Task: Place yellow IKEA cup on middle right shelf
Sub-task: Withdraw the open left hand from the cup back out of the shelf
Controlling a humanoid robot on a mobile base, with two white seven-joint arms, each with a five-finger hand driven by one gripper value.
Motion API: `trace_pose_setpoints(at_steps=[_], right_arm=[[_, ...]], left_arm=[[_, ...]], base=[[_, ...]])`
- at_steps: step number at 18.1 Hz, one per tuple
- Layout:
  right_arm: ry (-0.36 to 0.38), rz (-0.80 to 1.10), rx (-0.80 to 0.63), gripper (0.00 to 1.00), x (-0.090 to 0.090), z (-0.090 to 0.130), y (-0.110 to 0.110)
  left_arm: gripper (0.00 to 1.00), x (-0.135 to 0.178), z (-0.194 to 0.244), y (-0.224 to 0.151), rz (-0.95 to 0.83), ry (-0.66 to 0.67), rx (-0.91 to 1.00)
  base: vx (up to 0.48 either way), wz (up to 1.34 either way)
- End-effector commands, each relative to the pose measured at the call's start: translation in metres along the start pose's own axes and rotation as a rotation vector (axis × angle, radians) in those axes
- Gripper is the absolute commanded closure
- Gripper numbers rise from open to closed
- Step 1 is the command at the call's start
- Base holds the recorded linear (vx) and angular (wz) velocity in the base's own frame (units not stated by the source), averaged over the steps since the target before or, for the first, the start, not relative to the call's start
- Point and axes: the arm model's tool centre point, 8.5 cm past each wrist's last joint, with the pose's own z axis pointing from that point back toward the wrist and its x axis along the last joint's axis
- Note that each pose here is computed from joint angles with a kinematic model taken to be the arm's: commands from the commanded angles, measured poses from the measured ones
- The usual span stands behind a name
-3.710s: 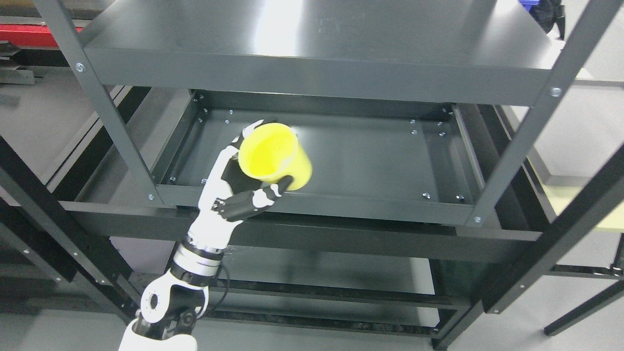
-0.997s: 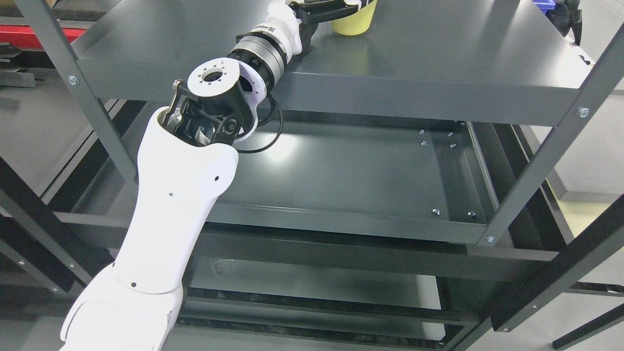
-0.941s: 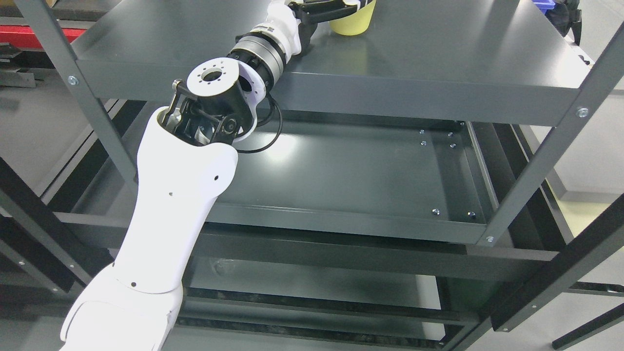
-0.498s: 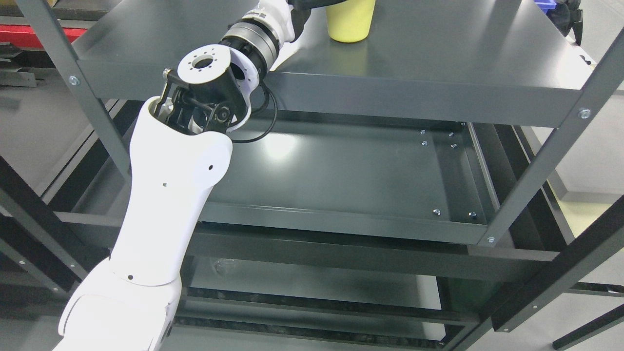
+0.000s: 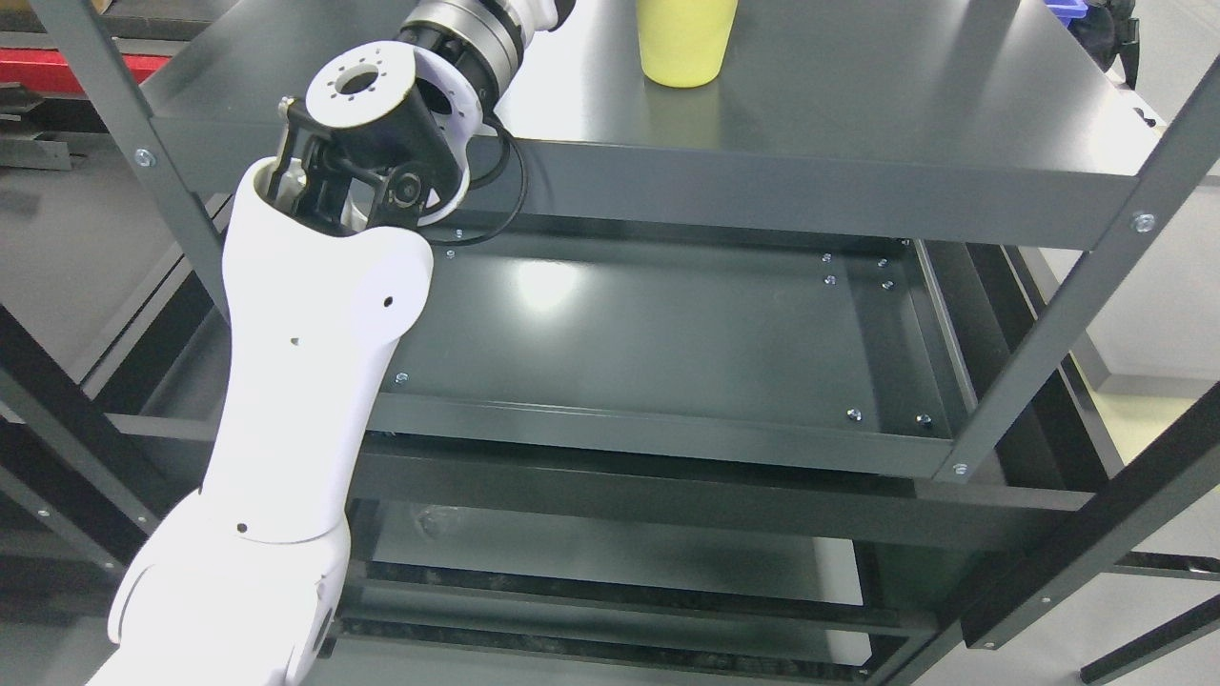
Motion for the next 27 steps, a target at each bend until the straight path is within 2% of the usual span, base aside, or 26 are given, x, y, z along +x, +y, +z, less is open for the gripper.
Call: trace_pose_setpoints(at_steps=[1, 11, 14, 17, 19, 22, 24, 27], right_arm=[[0.015, -0.003, -0.012, 0.01, -0.009, -0.001, -0.010], [0.015, -0.003, -0.012, 0.01, -0.009, -0.001, -0.010], [0.015, -0.003, -0.012, 0.01, -0.009, -0.001, -0.010], [0.015, -0.003, -0.012, 0.01, -0.009, -0.001, -0.010], [0.015, -0.003, -0.012, 0.01, -0.009, -0.001, -0.010], [0.015, -0.003, -0.012, 0.01, -0.009, -0.001, -0.010], [0.015, -0.003, -0.012, 0.01, -0.009, -0.001, -0.010], [0.015, -0.003, -0.012, 0.01, -0.009, -0.001, -0.010]], left_arm=[[0.01, 0.033, 0.010, 0.011, 0.019, -0.087, -0.050], [0.05, 0.043, 0.028, -0.018, 0.004, -0.129, -0.507], [0.11, 0.039, 0.034, -0.023, -0.003, -0.120, -0.620], [0.10, 0.030, 0.044, -0.038, -0.013, -0.102, -0.807], [0.09, 0.016, 0.051, -0.047, -0.005, -0.071, -0.913], [0.09, -0.021, 0.067, -0.066, 0.014, 0.006, -1.068], [0.07, -0.059, 0.085, -0.088, 0.037, 0.085, -1.149], [0.05, -0.099, 0.106, -0.110, 0.069, 0.161, -1.212]], base=[[0.000, 0.00], [0.000, 0.00], [0.000, 0.00], [0.000, 0.00], [0.000, 0.00], [0.000, 0.00], [0.000, 0.00], [0.000, 0.00]])
